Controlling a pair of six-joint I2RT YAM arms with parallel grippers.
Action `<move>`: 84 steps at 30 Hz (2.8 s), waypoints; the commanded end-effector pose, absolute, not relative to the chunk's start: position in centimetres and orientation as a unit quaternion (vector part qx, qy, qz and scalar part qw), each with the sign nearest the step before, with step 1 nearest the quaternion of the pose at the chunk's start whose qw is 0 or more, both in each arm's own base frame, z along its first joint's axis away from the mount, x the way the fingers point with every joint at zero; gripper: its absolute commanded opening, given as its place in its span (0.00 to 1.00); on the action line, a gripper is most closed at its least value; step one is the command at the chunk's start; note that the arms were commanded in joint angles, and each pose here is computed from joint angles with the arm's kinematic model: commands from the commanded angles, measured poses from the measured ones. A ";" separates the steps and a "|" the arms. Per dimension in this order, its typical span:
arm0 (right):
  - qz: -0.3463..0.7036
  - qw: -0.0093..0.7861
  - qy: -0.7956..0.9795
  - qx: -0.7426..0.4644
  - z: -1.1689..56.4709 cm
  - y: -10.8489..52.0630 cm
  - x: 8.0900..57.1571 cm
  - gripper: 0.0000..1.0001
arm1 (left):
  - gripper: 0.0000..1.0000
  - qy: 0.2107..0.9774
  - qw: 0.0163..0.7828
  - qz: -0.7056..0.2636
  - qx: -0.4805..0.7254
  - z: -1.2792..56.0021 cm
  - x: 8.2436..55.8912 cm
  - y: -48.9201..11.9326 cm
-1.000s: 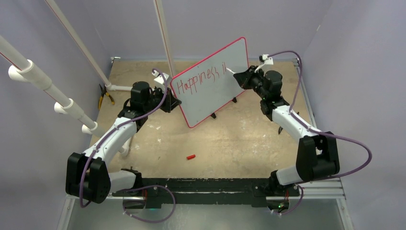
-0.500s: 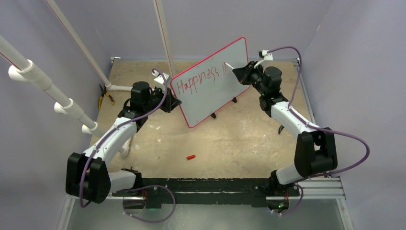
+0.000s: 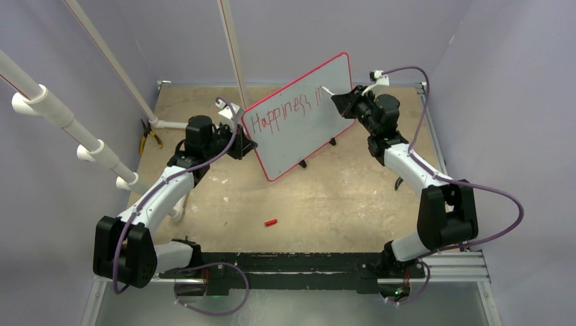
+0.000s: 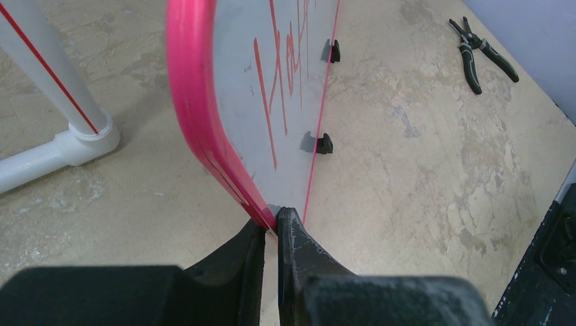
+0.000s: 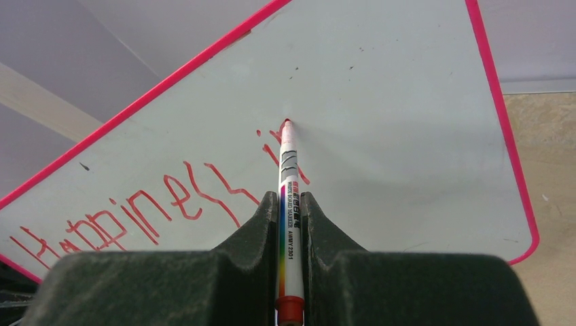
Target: Write a sentence on the whiteboard
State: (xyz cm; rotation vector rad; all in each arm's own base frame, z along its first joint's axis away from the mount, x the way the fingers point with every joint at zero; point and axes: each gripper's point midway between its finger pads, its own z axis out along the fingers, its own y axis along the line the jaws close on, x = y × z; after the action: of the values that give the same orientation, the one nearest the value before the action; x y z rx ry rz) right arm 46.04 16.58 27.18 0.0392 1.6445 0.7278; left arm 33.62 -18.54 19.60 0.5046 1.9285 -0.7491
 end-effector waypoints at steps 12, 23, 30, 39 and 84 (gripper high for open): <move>0.310 0.641 0.701 0.032 28.4 15.7 46.4 0.00 | 0.00 0.784 0.486 -0.310 0.230 19.8 33.6 -19.3; 0.305 0.624 0.719 0.030 26.1 15.6 45.5 0.00 | 0.00 0.784 0.487 -0.309 0.230 19.9 33.6 -19.3; 0.299 0.619 0.725 0.036 25.2 15.3 45.1 0.00 | 0.00 0.783 0.490 -0.308 0.230 20.1 33.6 -19.2; 0.295 0.616 0.729 0.043 24.6 15.0 44.6 0.00 | 0.00 0.782 0.493 -0.305 0.229 20.2 33.6 -19.1; 0.301 0.657 0.690 -0.045 31.4 14.4 46.0 0.00 | 0.00 0.782 0.496 -0.303 0.227 20.3 33.4 -19.1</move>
State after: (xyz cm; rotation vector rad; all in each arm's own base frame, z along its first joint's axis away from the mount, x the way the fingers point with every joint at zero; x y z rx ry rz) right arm 45.21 14.36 26.74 -0.0679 1.6956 0.6798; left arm 33.56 -18.61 19.69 0.5052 1.9266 -0.7447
